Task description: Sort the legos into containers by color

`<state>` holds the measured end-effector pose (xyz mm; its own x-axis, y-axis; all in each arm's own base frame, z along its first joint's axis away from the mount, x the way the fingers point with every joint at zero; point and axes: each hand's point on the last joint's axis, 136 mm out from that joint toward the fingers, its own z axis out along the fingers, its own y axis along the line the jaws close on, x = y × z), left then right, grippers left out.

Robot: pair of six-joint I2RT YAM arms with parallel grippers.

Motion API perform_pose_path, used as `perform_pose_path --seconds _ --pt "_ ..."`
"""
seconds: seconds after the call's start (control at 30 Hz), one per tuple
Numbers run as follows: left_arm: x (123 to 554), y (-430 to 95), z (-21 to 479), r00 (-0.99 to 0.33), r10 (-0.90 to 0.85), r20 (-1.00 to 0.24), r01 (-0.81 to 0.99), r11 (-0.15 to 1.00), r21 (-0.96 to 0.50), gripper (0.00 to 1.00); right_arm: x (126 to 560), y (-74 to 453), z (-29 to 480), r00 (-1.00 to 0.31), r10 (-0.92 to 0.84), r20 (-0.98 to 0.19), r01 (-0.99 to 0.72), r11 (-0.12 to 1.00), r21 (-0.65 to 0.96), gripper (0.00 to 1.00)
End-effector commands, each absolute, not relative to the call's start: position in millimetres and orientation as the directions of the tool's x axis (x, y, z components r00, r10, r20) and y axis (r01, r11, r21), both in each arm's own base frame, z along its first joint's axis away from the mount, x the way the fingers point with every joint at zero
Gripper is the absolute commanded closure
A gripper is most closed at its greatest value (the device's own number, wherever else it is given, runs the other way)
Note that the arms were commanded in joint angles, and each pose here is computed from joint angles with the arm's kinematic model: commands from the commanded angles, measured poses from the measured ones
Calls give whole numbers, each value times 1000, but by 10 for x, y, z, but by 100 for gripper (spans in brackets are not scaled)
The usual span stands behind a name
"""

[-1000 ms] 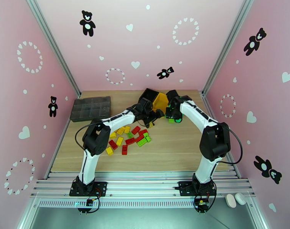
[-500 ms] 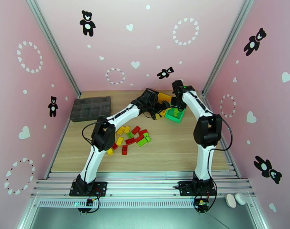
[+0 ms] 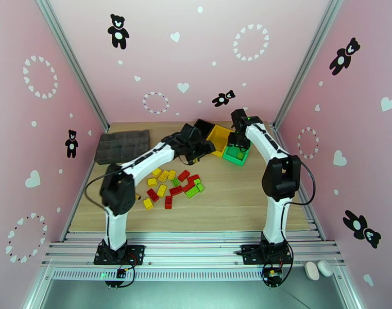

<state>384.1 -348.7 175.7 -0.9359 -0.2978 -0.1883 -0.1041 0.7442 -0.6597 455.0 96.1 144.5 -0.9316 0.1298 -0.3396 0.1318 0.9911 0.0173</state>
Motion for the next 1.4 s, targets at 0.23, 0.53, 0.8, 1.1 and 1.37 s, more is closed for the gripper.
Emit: perform_pose_path --seconds 0.23,0.53,0.8,1.1,1.37 --pt "3448 -2563 1328 -876 -432 -213 -281 818 -502 4 3876 1806 1246 -955 -94 -280 -128 986 106 37" --pt "3078 -2219 1159 -847 -494 -195 -358 802 -478 3 3194 2344 829 -935 -303 -187 -329 935 131 37" --pt "2849 -2083 1026 -837 -521 -164 -395 785 -478 3 2835 2586 625 -909 -391 -144 -409 902 135 41" --pt "2760 -2031 980 -834 -530 -150 -409 778 -477 3 2864 2653 476 -914 -388 -115 -402 905 137 47" --pt "2749 -2024 978 -834 -532 -148 -412 778 -475 3 2882 2690 385 -914 -395 -96 -406 903 139 49"
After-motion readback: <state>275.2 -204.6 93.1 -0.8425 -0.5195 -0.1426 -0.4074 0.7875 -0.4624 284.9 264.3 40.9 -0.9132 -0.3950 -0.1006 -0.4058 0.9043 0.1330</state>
